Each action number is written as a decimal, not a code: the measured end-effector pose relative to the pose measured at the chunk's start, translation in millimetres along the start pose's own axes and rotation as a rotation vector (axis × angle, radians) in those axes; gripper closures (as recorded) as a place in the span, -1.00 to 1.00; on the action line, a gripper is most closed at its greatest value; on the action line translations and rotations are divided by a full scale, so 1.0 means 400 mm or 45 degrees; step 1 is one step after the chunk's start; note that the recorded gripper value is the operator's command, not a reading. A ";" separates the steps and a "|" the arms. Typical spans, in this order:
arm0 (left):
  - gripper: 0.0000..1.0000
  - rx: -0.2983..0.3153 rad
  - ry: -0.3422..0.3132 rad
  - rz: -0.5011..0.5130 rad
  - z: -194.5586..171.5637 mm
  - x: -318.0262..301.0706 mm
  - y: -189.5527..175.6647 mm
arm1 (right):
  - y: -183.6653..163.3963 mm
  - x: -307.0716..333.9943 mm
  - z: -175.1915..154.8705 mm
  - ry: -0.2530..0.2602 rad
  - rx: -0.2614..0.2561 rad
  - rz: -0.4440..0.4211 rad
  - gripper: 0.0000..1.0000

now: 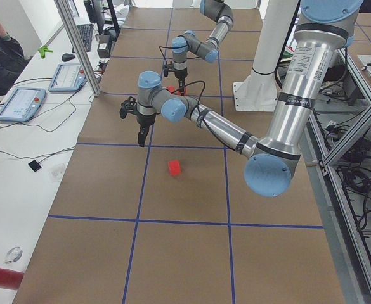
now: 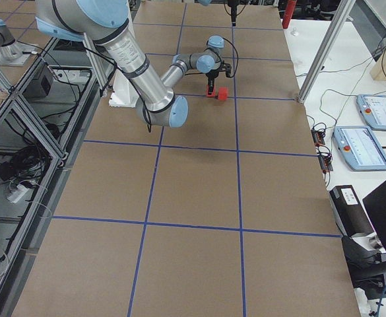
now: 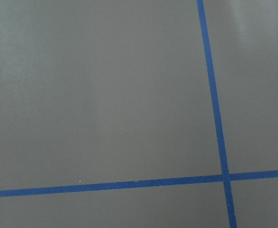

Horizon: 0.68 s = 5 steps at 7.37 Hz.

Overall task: Form red blocks into L shape at center
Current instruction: 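Lower the red cube beside the center cube, nearer the robot, with the right gripper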

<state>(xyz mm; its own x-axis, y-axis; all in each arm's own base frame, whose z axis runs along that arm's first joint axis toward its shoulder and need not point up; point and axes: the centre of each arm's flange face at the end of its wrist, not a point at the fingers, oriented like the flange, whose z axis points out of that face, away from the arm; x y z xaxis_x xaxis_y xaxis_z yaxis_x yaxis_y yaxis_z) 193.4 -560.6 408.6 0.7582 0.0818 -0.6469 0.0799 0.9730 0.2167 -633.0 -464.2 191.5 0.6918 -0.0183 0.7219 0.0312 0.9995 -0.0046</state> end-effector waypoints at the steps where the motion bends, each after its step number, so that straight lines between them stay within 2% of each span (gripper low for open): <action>1: -1.00 0.000 0.000 0.000 0.000 0.000 0.000 | -0.004 0.002 0.003 0.001 0.008 -0.001 1.00; 5: -1.00 0.000 0.001 0.000 0.000 0.000 0.001 | -0.017 0.010 0.007 0.015 0.040 0.000 1.00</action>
<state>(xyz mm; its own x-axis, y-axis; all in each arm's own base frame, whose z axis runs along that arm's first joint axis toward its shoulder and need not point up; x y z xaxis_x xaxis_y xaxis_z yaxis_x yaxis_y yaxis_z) 193.4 -560.4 408.6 0.7578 0.0817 -0.6473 0.0799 0.9730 0.2163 -632.3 -470.9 196.2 0.7000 -0.0188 0.7138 0.0088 0.9998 0.0177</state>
